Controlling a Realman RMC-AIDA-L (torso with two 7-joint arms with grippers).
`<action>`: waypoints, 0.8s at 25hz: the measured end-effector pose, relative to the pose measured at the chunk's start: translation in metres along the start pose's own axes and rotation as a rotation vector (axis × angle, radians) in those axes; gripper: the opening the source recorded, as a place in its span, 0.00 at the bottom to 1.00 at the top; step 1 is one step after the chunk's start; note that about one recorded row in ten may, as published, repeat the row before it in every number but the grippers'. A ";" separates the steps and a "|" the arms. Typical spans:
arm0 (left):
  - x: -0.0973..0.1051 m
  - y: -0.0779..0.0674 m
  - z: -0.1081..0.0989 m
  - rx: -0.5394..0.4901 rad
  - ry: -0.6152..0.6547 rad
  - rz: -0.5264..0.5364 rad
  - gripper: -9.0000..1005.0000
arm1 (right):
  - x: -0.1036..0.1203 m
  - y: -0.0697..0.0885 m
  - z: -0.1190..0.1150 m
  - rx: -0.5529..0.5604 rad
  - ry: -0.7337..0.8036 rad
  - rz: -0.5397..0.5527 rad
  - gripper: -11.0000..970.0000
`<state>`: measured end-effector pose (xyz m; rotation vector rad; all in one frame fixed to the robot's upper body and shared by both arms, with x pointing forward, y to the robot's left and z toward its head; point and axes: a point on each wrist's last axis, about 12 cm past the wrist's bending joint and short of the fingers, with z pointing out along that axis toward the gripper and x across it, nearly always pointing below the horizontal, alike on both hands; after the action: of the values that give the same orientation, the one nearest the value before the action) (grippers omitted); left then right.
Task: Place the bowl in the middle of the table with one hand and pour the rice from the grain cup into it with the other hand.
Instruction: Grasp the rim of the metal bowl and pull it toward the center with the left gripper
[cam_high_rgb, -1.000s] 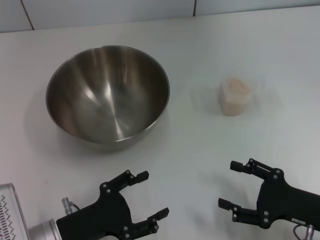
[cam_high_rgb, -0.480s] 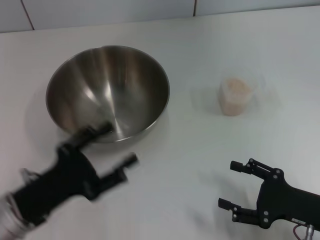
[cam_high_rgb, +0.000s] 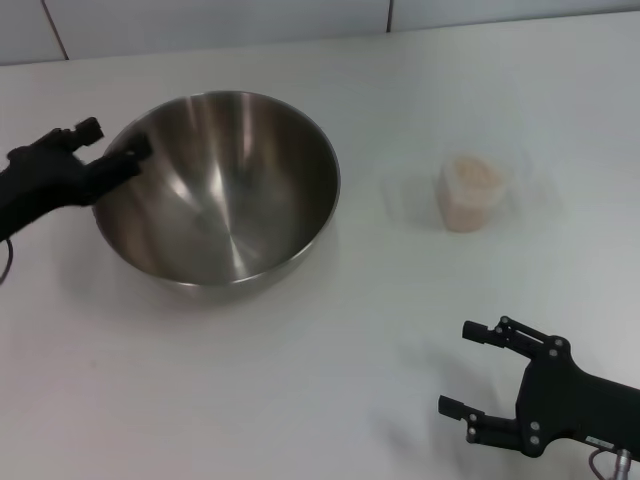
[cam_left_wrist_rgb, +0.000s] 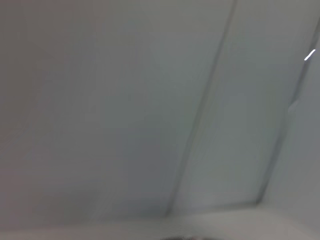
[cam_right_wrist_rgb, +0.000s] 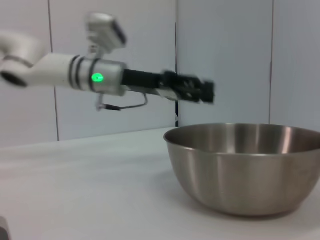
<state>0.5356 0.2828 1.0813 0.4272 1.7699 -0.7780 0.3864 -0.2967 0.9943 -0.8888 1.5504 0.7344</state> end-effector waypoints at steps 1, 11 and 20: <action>-0.008 0.000 0.006 -0.051 0.047 0.025 0.79 | 0.000 0.000 0.000 0.000 -0.002 -0.001 0.86; -0.045 0.011 0.034 -0.235 0.264 0.098 0.80 | -0.001 -0.001 0.000 0.001 -0.003 -0.002 0.86; -0.051 0.000 0.045 -0.207 0.420 0.106 0.80 | 0.000 -0.001 -0.001 0.005 0.004 -0.008 0.86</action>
<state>0.5843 0.2568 1.1204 0.5695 2.1725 -0.4424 0.3867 -0.2979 0.9942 -0.8927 1.5512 0.7229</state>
